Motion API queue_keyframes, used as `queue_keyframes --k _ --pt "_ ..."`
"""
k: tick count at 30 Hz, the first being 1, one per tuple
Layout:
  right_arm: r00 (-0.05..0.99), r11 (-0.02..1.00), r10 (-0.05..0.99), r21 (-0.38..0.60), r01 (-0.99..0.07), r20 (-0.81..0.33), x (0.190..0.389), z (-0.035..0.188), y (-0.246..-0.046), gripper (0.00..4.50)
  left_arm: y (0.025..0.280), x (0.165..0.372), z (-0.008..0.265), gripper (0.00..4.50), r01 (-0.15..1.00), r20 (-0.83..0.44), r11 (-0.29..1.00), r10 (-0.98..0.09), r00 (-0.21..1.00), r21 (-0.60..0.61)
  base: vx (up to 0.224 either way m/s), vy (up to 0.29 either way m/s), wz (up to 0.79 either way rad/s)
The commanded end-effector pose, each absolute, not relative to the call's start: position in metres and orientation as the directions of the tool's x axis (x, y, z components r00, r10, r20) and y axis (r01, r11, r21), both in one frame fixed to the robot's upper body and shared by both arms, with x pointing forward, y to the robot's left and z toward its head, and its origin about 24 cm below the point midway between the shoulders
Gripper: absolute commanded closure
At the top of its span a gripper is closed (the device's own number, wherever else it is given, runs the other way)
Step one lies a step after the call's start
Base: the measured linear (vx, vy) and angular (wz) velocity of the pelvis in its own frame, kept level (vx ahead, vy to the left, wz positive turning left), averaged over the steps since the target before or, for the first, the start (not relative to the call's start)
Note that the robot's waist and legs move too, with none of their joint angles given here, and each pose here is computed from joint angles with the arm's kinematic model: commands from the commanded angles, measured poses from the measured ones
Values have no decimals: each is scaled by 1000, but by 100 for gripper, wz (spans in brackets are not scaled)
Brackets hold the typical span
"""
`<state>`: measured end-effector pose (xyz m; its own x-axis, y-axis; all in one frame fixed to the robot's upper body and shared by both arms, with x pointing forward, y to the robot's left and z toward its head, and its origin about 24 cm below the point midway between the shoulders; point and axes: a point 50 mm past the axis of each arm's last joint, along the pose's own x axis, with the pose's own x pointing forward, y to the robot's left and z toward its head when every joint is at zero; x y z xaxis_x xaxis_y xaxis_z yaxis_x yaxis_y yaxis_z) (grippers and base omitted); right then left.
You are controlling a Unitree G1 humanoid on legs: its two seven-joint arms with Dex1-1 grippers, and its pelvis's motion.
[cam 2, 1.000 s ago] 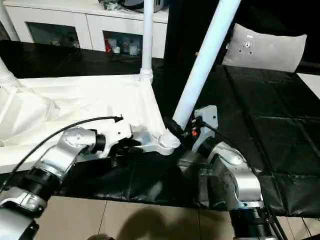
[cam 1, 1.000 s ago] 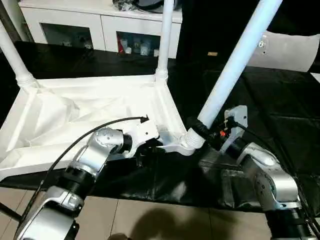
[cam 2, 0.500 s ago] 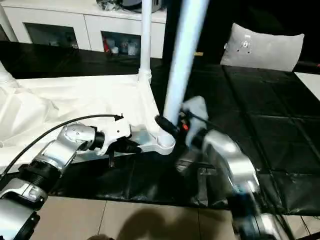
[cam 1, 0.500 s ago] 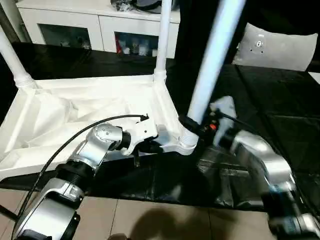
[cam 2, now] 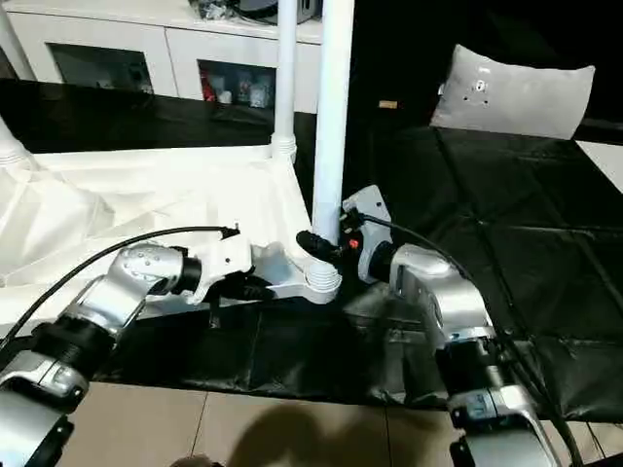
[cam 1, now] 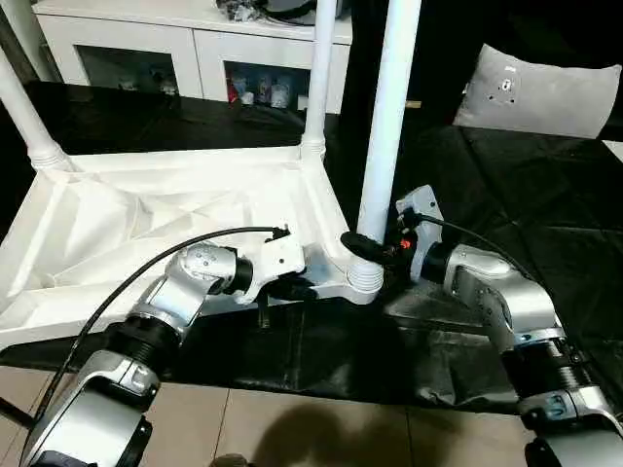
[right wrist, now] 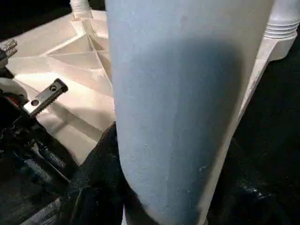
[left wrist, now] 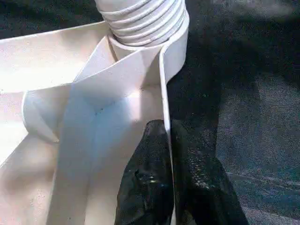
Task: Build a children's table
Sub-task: Insert table leg to table base
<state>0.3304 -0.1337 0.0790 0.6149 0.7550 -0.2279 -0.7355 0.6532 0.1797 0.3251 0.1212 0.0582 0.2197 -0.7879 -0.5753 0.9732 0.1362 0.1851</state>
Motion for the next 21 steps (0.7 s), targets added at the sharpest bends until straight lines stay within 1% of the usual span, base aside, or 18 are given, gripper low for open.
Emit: queue_keyframes --k 1,4,7,10,14,16,17,21 --pt "628 682 731 241 -691 -268 329 63 -142 264 116 317 53 450 987 -576 65 -805 138 146 0 0 0" --pt "654 696 718 277 -663 -238 329 58 -147 264 115 316 54 450 989 -553 75 -822 135 130 0 0 0" --pt "679 699 707 336 -631 -196 323 47 -156 264 115 314 52 450 989 -541 92 -829 142 119 0 0 0" --pt "683 695 707 356 -624 -182 320 44 -158 264 115 314 52 450 989 -535 99 -833 143 111 0 0 0" --pt "710 678 697 417 -605 -101 307 32 -157 264 112 314 52 450 988 -507 119 -849 153 98 0 0 0" --pt "710 674 698 422 -607 -93 305 30 -157 264 112 314 52 450 988 -506 121 -849 154 98 0 0 0" --pt "712 679 695 413 -607 -97 301 26 -156 264 112 315 52 450 988 -507 124 -848 156 97 0 0 0" --pt "711 705 692 327 -629 -126 294 18 -156 264 113 315 50 450 986 -510 133 -844 165 99 0 0 0"
